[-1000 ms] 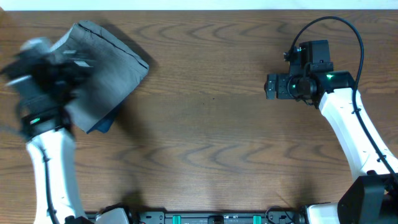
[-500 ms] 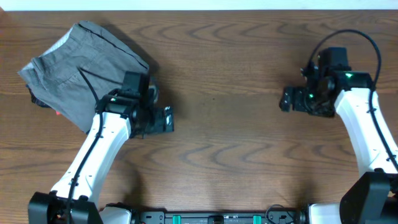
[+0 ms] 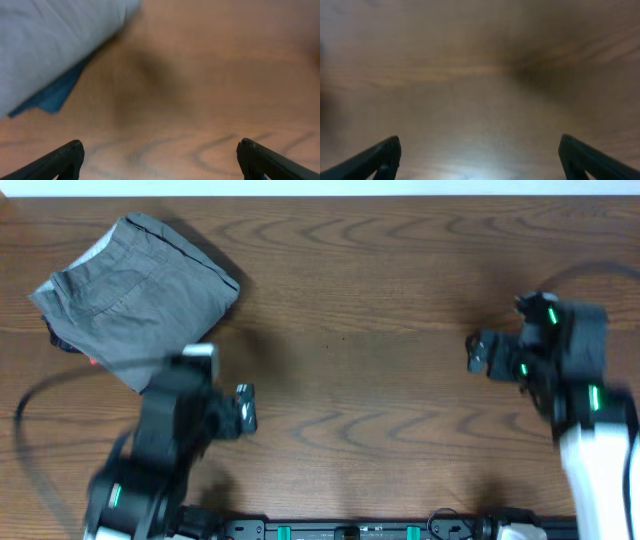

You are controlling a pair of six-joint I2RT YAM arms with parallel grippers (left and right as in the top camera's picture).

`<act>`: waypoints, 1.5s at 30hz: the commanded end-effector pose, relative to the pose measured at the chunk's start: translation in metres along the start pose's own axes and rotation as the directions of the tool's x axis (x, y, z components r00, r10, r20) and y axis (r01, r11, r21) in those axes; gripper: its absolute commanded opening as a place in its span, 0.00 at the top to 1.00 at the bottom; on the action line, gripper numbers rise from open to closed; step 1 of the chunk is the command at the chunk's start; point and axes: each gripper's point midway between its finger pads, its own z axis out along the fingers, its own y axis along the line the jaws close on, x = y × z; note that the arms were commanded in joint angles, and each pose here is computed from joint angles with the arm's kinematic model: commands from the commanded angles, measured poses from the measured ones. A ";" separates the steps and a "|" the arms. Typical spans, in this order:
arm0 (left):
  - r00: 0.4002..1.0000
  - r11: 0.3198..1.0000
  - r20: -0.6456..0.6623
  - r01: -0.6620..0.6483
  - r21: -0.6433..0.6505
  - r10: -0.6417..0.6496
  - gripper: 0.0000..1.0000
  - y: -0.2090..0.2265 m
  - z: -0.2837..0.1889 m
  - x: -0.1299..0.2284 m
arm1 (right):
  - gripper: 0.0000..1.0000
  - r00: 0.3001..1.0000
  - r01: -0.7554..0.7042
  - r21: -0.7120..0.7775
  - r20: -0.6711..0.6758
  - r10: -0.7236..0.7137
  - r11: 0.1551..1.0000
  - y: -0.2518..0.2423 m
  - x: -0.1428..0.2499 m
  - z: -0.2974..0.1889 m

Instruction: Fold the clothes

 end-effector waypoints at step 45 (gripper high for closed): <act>0.955 0.997 0.288 0.048 0.061 -0.064 0.02 0.010 -0.054 0.000 | 0.01 0.774 0.259 -0.070 0.612 -0.164 0.963 0.017 0.059 -0.038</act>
